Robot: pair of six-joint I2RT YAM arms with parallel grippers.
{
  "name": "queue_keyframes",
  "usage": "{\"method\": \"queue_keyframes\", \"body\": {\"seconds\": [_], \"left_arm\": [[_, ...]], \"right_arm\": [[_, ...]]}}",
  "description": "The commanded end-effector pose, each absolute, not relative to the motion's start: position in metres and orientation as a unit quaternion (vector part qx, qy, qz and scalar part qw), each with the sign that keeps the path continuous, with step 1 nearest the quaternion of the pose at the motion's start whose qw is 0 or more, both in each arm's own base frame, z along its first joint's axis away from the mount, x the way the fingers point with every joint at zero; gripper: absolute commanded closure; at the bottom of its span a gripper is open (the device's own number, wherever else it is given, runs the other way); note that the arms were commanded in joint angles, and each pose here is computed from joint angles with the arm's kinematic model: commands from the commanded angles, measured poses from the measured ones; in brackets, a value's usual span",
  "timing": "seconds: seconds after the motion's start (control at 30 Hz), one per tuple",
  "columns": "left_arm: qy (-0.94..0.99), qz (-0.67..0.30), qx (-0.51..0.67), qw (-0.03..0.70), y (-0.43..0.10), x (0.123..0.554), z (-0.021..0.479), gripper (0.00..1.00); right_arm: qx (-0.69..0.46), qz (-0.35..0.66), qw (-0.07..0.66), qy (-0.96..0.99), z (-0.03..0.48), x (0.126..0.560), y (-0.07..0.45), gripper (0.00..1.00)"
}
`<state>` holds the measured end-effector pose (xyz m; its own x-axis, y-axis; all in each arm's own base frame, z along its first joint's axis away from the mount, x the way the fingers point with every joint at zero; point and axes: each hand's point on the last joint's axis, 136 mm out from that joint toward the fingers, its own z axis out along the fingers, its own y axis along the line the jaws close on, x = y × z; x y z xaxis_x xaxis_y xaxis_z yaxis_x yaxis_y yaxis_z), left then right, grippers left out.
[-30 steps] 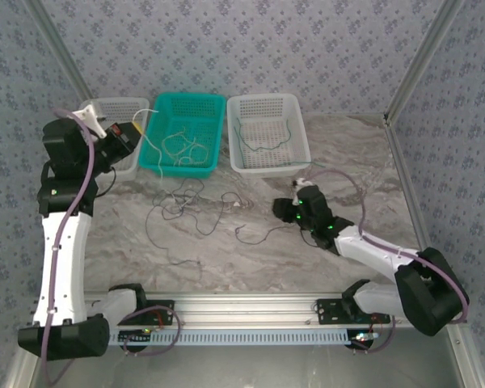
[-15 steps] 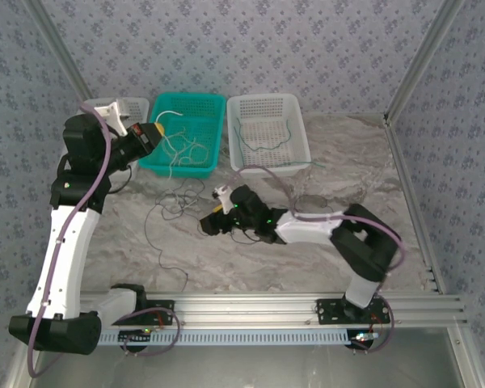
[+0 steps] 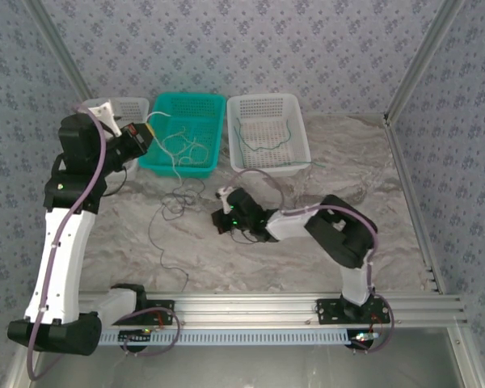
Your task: Untangle the cables
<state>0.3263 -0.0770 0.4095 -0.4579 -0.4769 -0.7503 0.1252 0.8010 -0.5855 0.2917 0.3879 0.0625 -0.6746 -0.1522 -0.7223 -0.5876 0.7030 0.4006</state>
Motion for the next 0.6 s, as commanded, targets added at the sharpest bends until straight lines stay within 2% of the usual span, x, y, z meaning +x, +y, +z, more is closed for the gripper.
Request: {"method": "queue_keyframes", "body": {"seconds": [0.0, 0.4, 0.5, 0.57], "left_arm": [[0.795, -0.232, -0.171, 0.533, -0.032, 0.315, 0.415, 1.00], [0.781, -0.185, -0.228, 0.552, 0.018, 0.318, 0.418, 1.00], [0.782, -0.173, -0.237, 0.550, 0.024, 0.317, 0.421, 1.00], [0.776, -0.186, -0.235, 0.555, 0.022, 0.320, 0.426, 1.00]], "right_arm": [[-0.135, 0.283, 0.391, 0.866, 0.093, 0.303, 0.330, 1.00], [0.216, 0.135, 0.428, 0.867, 0.109, 0.299, 0.079, 1.00], [0.280, 0.119, 0.418, 0.856, 0.104, 0.293, 0.037, 1.00], [0.293, 0.138, 0.420, 0.848, 0.106, 0.296, 0.028, 1.00]]}}
